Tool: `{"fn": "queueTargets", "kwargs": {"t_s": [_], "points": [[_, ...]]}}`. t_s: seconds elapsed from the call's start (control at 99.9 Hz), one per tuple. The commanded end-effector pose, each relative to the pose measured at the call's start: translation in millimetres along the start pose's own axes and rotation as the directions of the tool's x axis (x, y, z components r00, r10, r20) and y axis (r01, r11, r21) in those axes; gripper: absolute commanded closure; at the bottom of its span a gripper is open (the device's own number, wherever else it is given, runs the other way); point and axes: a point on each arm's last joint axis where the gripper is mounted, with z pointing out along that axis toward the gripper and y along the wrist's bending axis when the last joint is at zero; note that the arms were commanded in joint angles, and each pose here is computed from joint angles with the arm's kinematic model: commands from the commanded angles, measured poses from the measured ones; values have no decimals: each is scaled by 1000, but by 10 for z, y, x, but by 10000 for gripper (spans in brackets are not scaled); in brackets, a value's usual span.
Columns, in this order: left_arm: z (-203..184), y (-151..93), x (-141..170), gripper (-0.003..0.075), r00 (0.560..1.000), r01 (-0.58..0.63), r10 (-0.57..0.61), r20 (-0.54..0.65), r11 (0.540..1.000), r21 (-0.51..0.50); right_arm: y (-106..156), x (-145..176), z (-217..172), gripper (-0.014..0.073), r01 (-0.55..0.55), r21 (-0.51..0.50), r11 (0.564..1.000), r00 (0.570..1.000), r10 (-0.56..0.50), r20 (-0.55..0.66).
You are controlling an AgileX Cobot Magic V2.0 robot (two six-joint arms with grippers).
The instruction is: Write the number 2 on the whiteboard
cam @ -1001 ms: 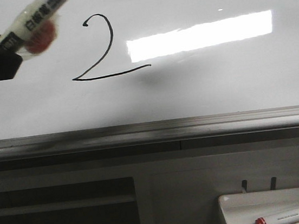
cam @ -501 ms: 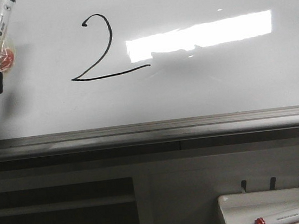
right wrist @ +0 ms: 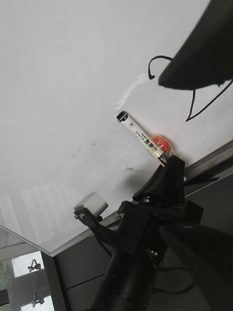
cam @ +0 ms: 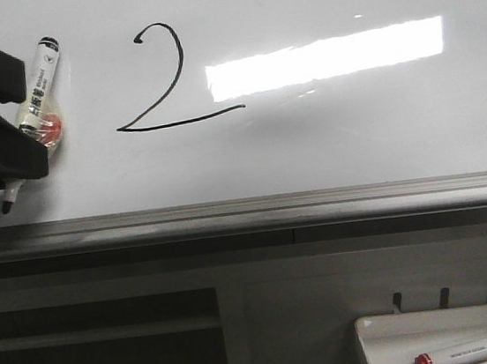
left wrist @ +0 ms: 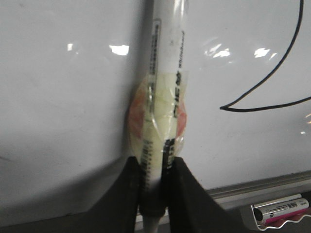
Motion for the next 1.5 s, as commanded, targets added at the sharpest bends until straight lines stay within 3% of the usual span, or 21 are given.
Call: {"fn": "queueTargets", "kwargs": {"t_s": [0.0, 0.441, 0.671, 1.322, 1.492], "points": [[11, -26, -103, 741, 999, 39, -39, 30, 999, -5, -4, -143, -84, 92, -3, 21, 1000, 998, 2, 63], [134, -88, -279, 741, 996, 61, -59, 59, 998, -31, -4, -143, -84, 92, -3, 21, 1000, 998, 2, 63], [125, 19, -322, 741, 994, 11, 5, 106, 988, -151, -4, -143, -84, 92, -3, 21, 1000, 998, 2, 63], [194, 22, -294, 736, 997, 2, 11, 82, 987, -159, -5, -144, -84, 92, -3, 23, 1000, 998, 2, 64], [193, 27, -296, 598, 996, 3, 11, 85, 986, -165, -5, -144, -84, 92, -3, 23, 1000, 998, 2, 64]]}}
